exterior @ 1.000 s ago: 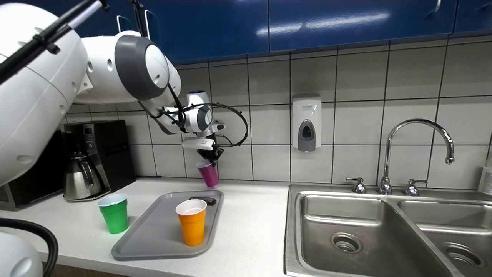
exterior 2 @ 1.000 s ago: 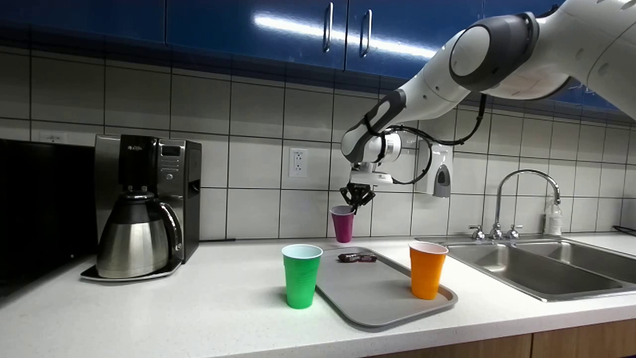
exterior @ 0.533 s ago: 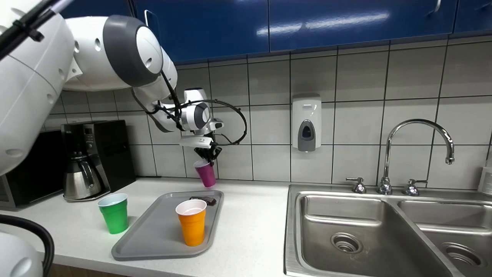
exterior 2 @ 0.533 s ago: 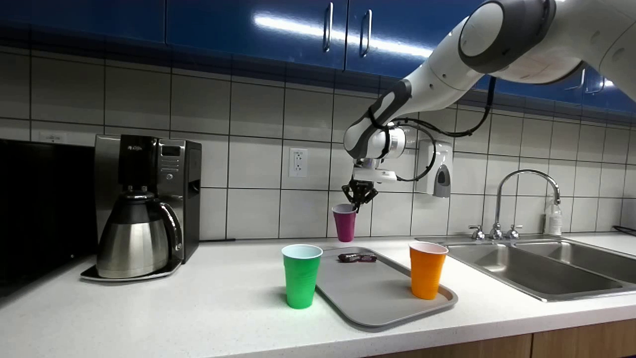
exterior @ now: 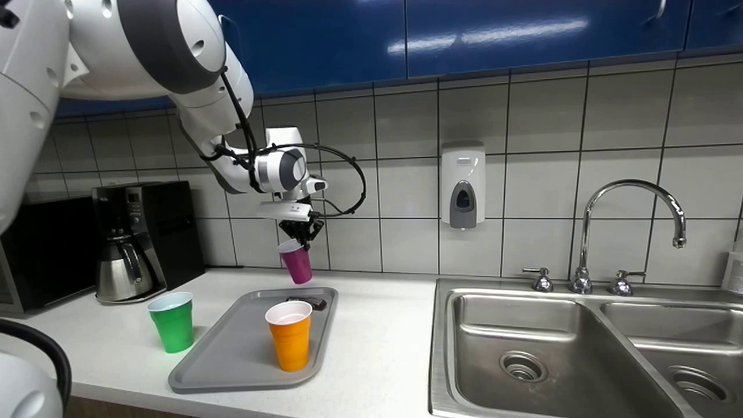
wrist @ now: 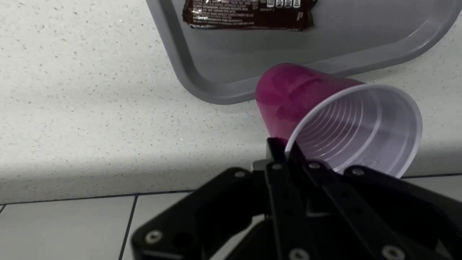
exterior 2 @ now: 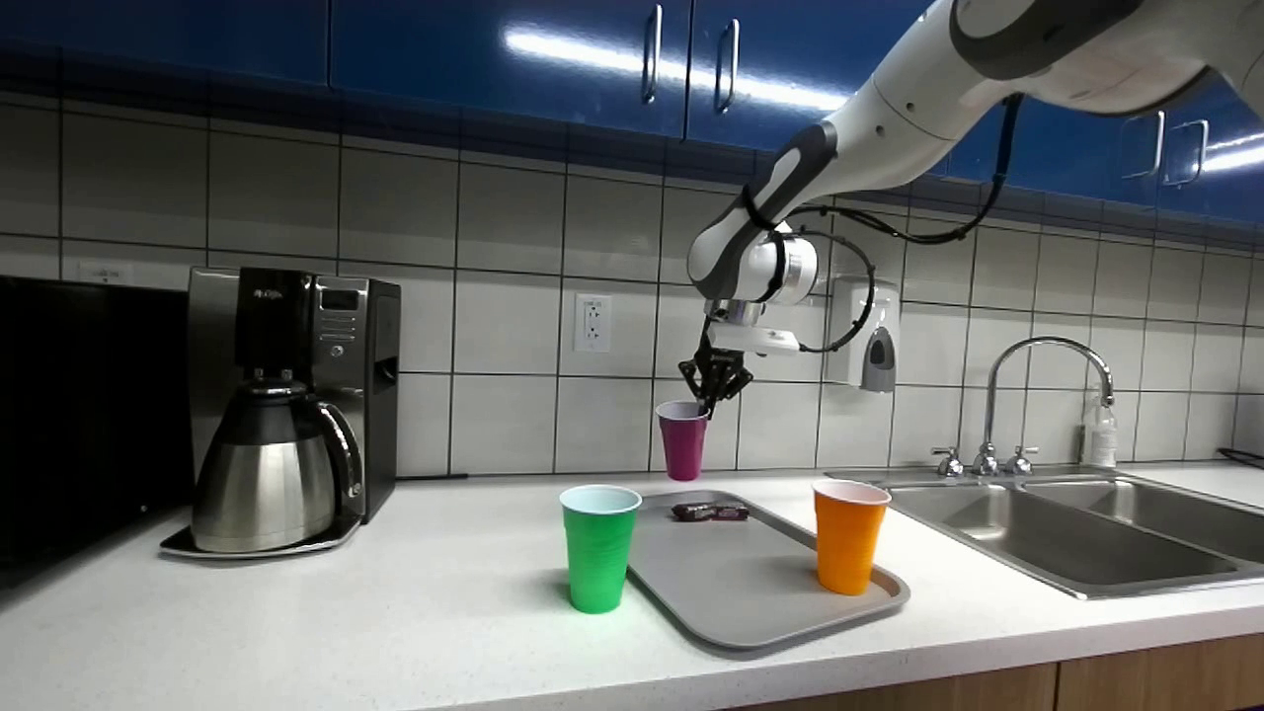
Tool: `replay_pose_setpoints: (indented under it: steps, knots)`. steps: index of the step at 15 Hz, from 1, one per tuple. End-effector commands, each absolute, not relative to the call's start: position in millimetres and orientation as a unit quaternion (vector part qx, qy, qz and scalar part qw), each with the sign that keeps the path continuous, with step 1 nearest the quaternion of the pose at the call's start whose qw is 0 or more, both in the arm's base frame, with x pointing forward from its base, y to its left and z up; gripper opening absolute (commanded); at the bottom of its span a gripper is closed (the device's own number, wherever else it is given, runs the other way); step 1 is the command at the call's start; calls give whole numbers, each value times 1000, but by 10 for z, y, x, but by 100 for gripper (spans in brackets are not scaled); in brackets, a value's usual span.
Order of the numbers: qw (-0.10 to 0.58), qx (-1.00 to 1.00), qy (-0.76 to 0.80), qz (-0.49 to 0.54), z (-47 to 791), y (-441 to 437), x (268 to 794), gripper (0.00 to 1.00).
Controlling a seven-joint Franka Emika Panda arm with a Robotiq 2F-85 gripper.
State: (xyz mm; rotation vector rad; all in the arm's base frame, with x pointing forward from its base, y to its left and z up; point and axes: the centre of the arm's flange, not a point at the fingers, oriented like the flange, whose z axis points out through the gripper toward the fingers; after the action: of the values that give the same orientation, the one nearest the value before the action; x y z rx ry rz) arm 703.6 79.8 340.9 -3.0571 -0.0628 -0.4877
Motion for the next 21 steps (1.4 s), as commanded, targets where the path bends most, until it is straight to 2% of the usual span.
replay_pose_setpoints:
  steps: [1,21]
  knots:
    - [45,-985,-41,-160,3528,814,6729,1]
    - [59,-988,-97,-107,3418,980,6205,1]
